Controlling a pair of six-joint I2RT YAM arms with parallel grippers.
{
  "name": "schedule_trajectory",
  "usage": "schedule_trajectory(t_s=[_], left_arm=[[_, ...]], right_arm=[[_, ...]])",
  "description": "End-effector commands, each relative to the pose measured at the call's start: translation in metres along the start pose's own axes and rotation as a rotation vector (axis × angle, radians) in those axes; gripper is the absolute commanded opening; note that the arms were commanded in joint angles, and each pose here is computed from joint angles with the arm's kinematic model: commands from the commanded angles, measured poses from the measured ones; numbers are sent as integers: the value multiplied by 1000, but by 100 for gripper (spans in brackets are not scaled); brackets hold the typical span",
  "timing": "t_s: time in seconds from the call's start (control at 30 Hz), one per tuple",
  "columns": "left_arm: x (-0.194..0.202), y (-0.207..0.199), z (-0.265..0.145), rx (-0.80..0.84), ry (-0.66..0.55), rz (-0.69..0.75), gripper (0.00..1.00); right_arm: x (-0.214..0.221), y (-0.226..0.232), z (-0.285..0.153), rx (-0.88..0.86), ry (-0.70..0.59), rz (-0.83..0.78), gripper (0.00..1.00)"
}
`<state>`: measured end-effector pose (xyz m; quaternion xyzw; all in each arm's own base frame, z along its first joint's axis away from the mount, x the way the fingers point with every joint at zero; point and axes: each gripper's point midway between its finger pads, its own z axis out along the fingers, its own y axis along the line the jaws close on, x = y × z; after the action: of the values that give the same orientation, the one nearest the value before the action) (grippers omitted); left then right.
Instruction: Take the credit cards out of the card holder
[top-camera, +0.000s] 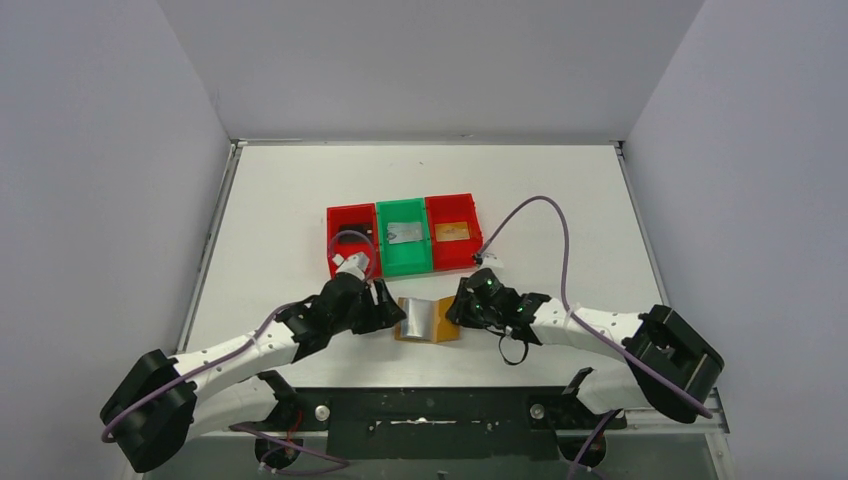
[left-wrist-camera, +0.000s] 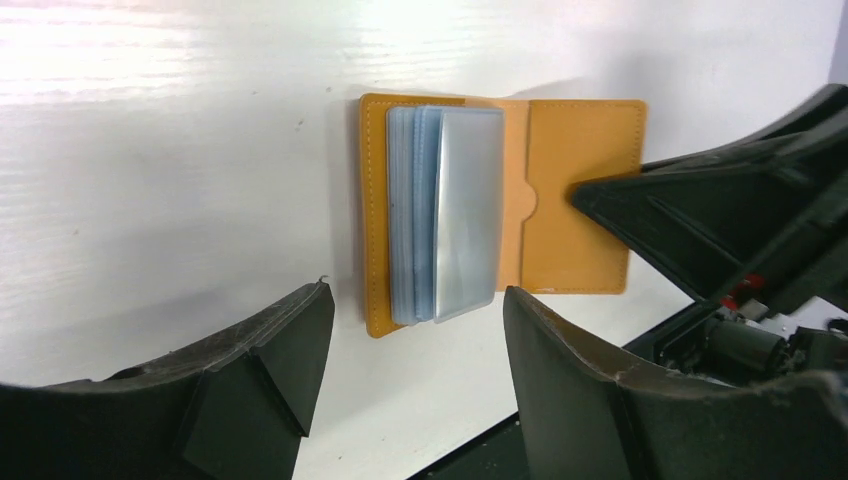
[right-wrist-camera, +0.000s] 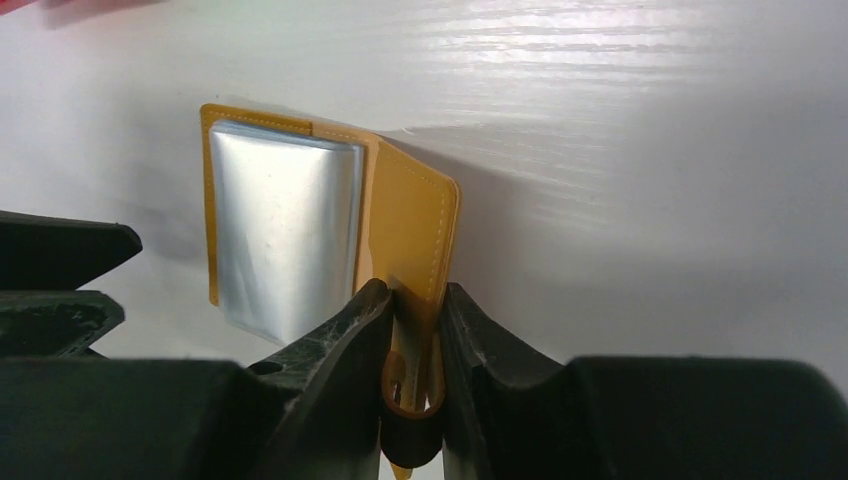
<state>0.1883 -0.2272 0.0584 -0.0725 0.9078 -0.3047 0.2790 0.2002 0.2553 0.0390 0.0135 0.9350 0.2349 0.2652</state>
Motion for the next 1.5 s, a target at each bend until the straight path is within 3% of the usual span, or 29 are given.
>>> schedule_trajectory(t_s=[0.0, 0.17, 0.9, 1.47], left_arm=[[-22, -50, -7, 162, -35, 51, 63], [-23, -64, -2, 193, -5, 74, 63], [4, -41, 28, 81, 90, 45, 61], [-9, -39, 19, 21, 26, 51, 61]], right_arm=[[-14, 25, -5, -184, -68, 80, 22], [-8, 19, 2, -176, -58, 108, 14], [-4, 17, 6, -174, -51, 127, 15], [-1, 15, 8, -167, -41, 125, 16]])
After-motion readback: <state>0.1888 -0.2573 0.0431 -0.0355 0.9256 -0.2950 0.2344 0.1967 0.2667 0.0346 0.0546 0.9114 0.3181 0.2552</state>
